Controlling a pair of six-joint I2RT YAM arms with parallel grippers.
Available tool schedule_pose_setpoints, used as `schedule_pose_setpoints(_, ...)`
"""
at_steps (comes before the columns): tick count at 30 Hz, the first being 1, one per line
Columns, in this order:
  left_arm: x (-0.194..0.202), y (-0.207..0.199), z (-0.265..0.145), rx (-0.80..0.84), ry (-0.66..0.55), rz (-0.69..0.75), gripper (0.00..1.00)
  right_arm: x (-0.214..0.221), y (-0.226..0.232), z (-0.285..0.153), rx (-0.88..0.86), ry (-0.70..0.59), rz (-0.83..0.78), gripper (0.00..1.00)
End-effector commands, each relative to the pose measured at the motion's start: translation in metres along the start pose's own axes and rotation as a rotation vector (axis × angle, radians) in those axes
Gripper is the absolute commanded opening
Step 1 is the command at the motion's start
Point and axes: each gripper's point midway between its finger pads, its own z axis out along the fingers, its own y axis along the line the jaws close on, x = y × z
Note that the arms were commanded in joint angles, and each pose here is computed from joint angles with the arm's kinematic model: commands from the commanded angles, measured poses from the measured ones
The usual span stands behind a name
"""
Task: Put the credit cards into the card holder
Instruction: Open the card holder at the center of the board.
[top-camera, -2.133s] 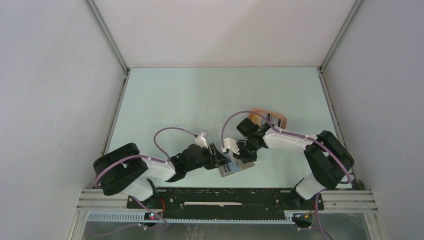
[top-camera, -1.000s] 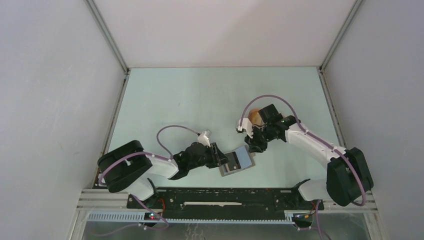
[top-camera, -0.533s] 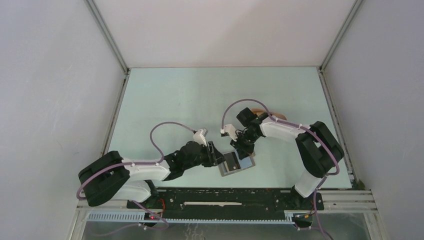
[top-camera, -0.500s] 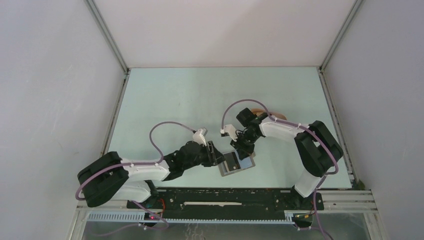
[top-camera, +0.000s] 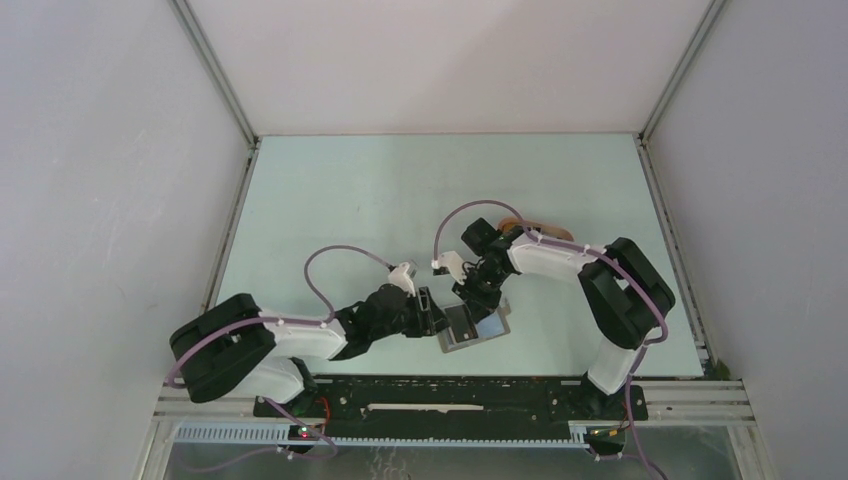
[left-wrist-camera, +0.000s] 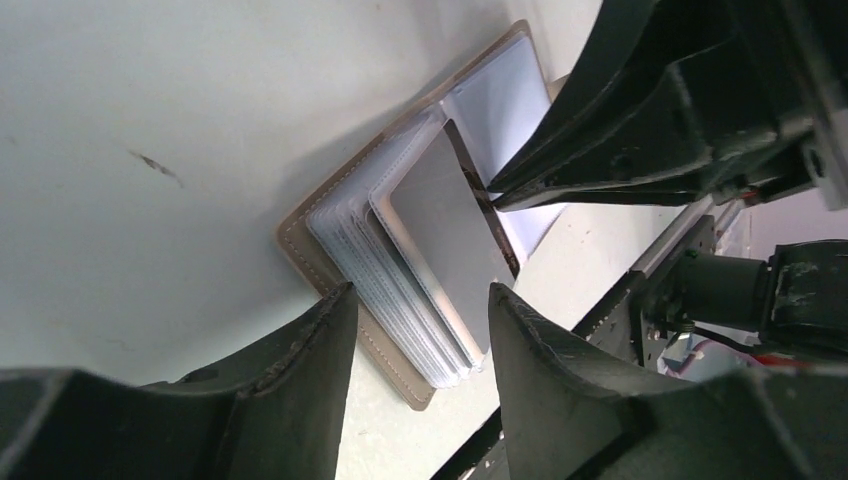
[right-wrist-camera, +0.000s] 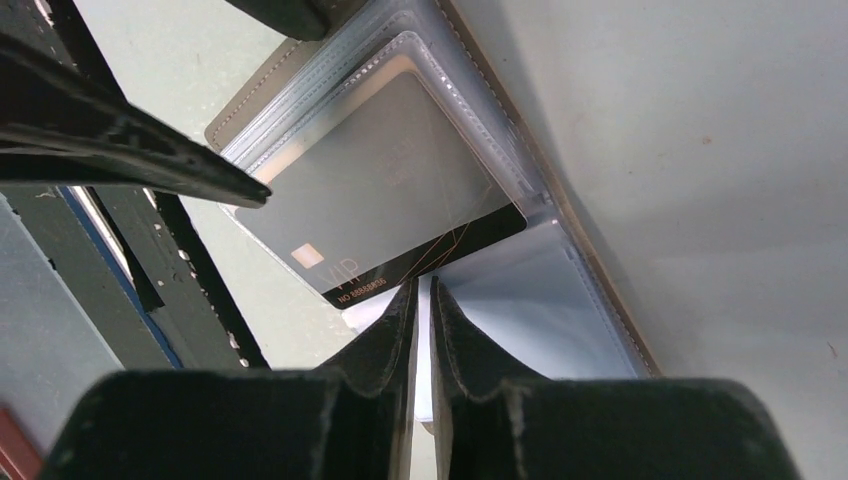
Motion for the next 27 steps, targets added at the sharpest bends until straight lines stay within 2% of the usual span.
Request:
schedule_pose_setpoints(1,0.002,-0.003,0.005,0.028,0.010,0.014,0.58,-0.016,0.010,0.000,-0.045,-0.033,0.013,0.16)
schedule_pose_setpoints(6,0.005,-0.002,0.007,0.028,0.023,0.012,0.58,-0.017,0.014,0.000,-0.073,-0.035,0.025,0.16)
schedule_pose_setpoints(12,0.003,0.006,0.002,-0.014,0.016,0.038,0.58,-0.022,0.011,-0.022,-0.045,-0.071,-0.023,0.17)
schedule_pose_setpoints(18,-0.018,0.005,-0.013,-0.063,-0.045,0.127,0.59,-0.025,0.013,-0.049,-0.038,-0.134,-0.056,0.20)
schedule_pose_setpoints(23,-0.043,-0.014,-0.027,-0.028,-0.122,0.233,0.61,-0.028,0.013,-0.070,-0.028,-0.197,-0.077,0.22)
schedule_pose_setpoints(27,-0.069,-0.037,-0.042,0.014,-0.206,0.308,0.65,-0.034,-0.001,-0.099,0.072,-0.273,-0.080,0.24)
